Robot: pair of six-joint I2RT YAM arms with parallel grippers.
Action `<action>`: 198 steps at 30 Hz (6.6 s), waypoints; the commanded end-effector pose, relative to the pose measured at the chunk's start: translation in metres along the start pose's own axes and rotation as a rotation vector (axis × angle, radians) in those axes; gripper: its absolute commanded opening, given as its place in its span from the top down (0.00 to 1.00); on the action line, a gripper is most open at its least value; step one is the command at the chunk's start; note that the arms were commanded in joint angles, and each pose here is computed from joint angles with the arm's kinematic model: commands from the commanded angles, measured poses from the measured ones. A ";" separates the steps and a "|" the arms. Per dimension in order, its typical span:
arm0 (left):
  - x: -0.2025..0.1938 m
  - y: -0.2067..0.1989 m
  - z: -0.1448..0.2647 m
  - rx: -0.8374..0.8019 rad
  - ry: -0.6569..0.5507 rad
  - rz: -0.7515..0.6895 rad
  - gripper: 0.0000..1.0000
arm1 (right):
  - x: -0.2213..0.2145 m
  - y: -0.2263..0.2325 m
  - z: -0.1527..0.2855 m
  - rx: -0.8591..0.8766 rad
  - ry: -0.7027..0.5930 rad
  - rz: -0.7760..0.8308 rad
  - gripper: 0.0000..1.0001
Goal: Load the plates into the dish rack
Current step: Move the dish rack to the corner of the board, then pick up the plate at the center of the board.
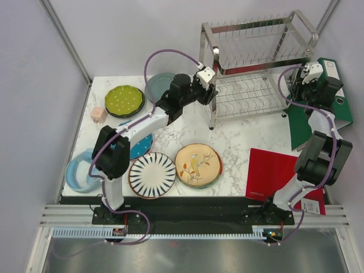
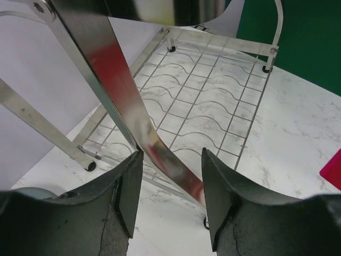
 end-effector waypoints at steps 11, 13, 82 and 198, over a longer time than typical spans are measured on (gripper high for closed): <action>0.003 0.067 -0.047 0.270 -0.012 -0.040 0.44 | 0.014 -0.011 -0.004 -0.038 -0.048 0.008 0.62; 0.002 0.076 -0.051 0.302 -0.017 -0.042 0.44 | 0.020 -0.008 0.001 -0.029 -0.062 0.005 0.62; -0.134 -0.016 0.204 -0.076 0.552 0.740 0.34 | -0.087 0.331 0.096 0.937 0.740 -0.486 0.53; -0.121 0.010 0.160 -0.471 0.461 0.368 0.23 | 0.001 0.333 0.087 0.864 0.396 0.069 1.00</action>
Point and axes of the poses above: each gripper's point midway between its finger pads, its own z axis back along the fingers, its own y axis along the line the jaws close on, x = y × z, the point moved 7 cm from there along z, back along the fingers, and after that the axes turned 5 degrees about z, right-handed, at the moved point
